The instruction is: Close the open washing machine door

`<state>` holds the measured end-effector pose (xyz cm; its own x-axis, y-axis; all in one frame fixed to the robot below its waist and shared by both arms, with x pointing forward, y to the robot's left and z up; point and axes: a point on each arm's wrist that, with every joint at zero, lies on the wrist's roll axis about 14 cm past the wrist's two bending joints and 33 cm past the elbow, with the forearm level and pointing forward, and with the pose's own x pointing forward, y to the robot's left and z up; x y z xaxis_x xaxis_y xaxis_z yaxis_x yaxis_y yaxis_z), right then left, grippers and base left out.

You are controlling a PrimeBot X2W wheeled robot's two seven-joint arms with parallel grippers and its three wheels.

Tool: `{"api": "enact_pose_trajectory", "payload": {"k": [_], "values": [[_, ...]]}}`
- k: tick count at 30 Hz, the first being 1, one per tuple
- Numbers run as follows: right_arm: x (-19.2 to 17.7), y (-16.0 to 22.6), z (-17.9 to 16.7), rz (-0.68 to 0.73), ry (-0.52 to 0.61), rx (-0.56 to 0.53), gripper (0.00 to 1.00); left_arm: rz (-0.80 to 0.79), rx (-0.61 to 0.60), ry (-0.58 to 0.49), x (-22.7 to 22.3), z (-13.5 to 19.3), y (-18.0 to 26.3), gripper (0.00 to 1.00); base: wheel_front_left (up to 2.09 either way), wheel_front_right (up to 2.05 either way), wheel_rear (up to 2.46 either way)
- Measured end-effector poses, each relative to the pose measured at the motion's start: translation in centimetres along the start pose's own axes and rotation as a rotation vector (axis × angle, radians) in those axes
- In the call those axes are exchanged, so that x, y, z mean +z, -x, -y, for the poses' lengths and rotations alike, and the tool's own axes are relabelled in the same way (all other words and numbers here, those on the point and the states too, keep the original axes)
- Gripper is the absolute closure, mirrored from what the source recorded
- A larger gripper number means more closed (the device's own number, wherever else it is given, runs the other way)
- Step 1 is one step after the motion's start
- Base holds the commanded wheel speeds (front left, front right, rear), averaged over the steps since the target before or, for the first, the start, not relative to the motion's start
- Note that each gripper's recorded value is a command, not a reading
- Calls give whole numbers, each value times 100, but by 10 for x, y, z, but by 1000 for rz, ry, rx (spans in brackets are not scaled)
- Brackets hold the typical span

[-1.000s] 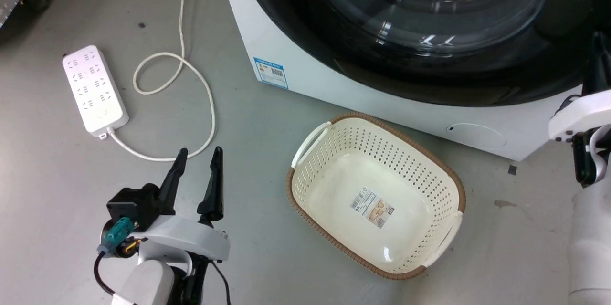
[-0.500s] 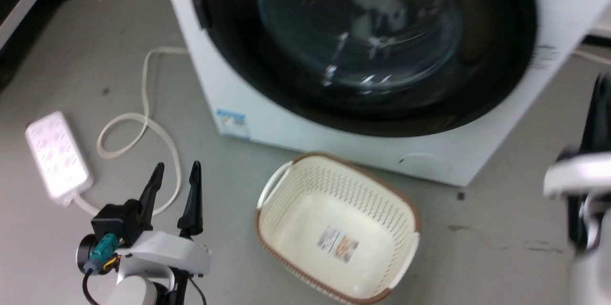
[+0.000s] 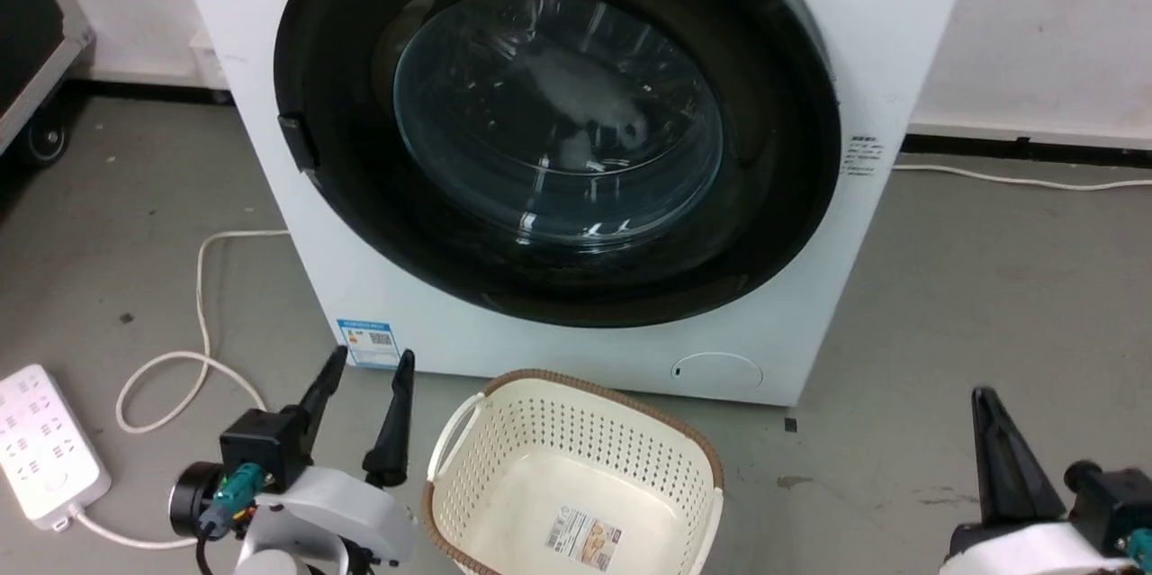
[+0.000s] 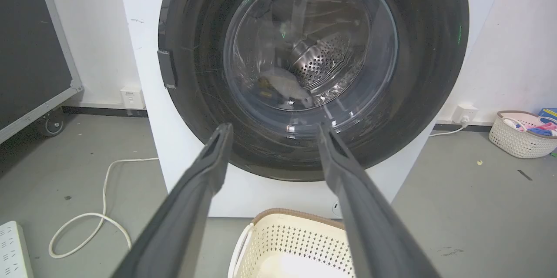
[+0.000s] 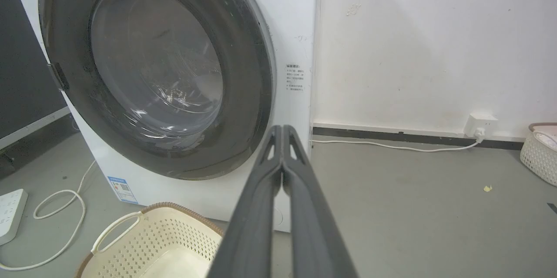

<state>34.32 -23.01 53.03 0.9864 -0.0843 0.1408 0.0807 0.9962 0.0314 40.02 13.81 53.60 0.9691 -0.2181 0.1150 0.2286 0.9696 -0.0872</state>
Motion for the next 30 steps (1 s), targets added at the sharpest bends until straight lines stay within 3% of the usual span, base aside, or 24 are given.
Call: {"api": "enact_pose_trajectory", "payload": {"k": [3,4,5,6,29,30], "values": [[-9,8,0,-51,-18,-3,100,-18,-5,10,-4,4,2,0,0,0,0],[-12,9,0,-65,-27,-4,80,-21,-5,12,-5,4,3,0,0,0,0],[-13,9,-2,-74,-34,0,23,-23,-4,15,-5,4,3,0,0,0,0],[-15,9,-3,-88,-38,4,0,-23,-2,19,-5,4,3,0,0,0,0],[-21,6,-15,-108,-81,34,0,-32,46,44,-7,-7,7,0,0,0,0],[-21,6,-15,-108,-81,34,100,-33,46,43,-7,-7,7,100,0,0,0]]}}
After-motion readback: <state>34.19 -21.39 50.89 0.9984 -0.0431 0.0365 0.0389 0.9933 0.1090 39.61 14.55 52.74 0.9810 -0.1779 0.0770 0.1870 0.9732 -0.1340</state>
